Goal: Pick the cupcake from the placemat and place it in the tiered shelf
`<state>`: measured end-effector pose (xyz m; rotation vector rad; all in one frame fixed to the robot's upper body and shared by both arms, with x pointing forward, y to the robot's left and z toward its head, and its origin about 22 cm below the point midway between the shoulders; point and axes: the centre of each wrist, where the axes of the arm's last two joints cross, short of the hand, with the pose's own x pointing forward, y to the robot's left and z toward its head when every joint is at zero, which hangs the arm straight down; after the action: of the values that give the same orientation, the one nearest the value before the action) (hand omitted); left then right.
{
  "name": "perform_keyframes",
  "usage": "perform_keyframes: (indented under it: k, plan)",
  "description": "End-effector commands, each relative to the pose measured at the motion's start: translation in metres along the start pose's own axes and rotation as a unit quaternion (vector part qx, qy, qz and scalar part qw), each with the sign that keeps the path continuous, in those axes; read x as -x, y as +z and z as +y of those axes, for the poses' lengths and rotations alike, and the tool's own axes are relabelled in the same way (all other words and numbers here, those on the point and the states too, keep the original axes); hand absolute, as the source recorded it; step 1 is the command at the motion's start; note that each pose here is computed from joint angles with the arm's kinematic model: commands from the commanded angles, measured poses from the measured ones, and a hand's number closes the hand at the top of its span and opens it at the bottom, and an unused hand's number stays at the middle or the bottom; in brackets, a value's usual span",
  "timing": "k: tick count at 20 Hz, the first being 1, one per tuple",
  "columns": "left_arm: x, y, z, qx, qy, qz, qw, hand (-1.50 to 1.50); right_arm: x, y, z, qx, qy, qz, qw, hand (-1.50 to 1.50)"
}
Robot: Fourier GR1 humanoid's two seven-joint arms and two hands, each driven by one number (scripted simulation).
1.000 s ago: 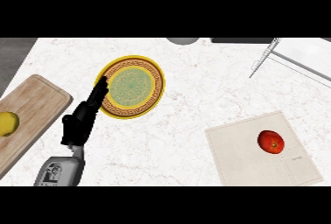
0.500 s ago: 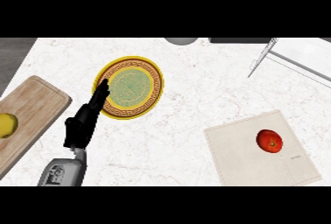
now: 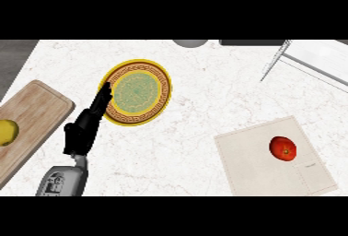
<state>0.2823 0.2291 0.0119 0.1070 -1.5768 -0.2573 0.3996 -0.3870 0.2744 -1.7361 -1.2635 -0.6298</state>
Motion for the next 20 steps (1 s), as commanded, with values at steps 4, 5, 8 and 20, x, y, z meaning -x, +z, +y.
perform_keyframes:
  k: [4, 5, 8, 20]
  plan:
    - [-0.003, -0.003, -0.003, 0.0, -0.003, -0.001, 1.0, 0.0, -0.03, -0.012, -0.039, 0.082, -0.127, 0.031, 0.988, -1.5]
    - [0.013, 0.002, 0.005, -0.004, -0.001, 0.001, 1.0, 0.0, -0.029, -0.022, -0.048, 0.097, -0.139, 0.044, 0.985, -1.5]
    - [-0.001, -0.001, 0.007, -0.008, -0.004, 0.003, 1.0, 0.0, -0.028, -0.041, -0.086, 0.118, -0.135, 0.07, 0.981, -1.5]
    - [0.002, 0.01, 0.025, -0.032, -0.01, 0.017, 0.9993, 0.0, 0.026, -0.031, -0.191, 0.053, -0.042, 0.163, 0.984, -1.5]
